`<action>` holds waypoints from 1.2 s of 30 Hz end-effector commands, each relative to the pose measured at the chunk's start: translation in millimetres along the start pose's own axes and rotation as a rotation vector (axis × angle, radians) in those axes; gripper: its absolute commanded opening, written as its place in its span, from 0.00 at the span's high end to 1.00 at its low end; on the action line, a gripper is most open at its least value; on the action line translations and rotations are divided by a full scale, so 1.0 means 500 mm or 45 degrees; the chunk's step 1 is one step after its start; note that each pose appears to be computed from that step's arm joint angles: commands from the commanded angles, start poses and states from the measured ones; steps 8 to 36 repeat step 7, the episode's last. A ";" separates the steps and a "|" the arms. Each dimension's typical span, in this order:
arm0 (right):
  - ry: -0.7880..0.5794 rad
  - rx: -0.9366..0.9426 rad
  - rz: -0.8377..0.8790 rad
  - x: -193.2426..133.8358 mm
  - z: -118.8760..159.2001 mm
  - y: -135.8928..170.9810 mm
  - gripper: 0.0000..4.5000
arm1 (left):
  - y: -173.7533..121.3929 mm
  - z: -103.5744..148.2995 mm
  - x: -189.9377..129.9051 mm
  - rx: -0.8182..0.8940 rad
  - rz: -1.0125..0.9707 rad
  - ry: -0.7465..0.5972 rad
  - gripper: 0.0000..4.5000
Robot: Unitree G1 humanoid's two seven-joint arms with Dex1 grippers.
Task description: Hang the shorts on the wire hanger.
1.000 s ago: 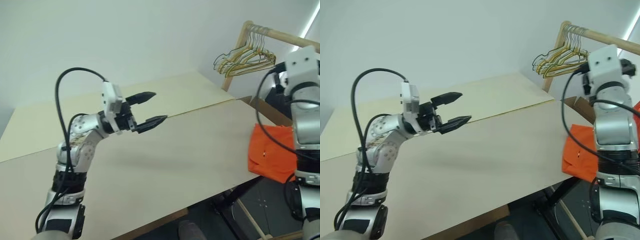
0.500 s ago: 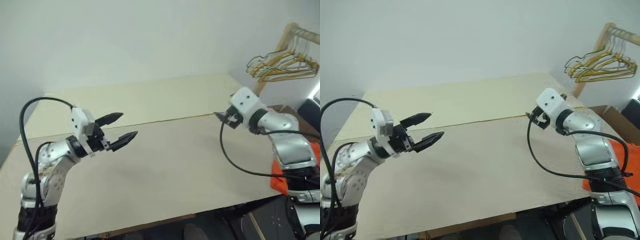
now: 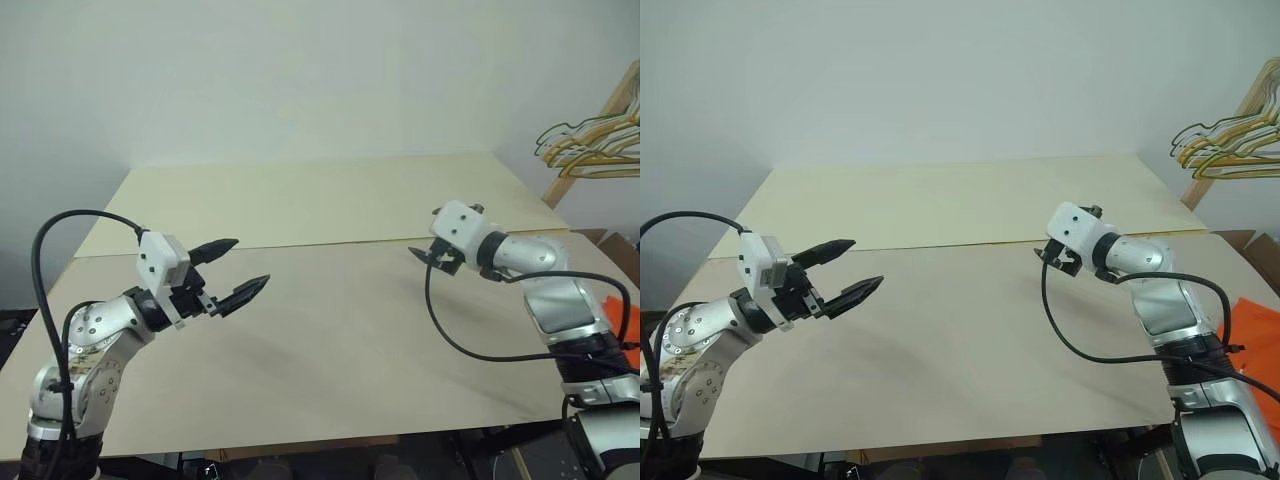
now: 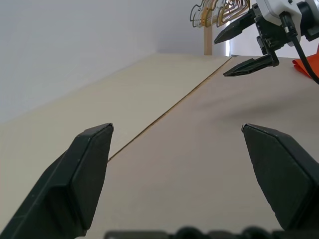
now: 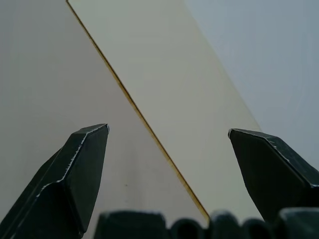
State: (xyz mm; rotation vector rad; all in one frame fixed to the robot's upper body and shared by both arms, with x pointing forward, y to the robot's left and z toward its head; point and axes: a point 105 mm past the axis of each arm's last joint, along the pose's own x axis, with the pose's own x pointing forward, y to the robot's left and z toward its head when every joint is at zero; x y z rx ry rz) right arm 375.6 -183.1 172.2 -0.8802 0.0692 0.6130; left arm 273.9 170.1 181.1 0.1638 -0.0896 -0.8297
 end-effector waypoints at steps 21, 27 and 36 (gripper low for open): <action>-0.090 -0.068 0.027 -0.003 0.042 0.001 0.01 | -0.002 0.004 -0.008 0.053 0.023 0.024 0.00; -0.090 -0.068 0.027 -0.003 0.042 0.001 0.01 | -0.002 0.004 -0.008 0.053 0.023 0.024 0.00; -0.090 -0.068 0.027 -0.003 0.042 0.001 0.01 | -0.002 0.004 -0.008 0.053 0.023 0.024 0.00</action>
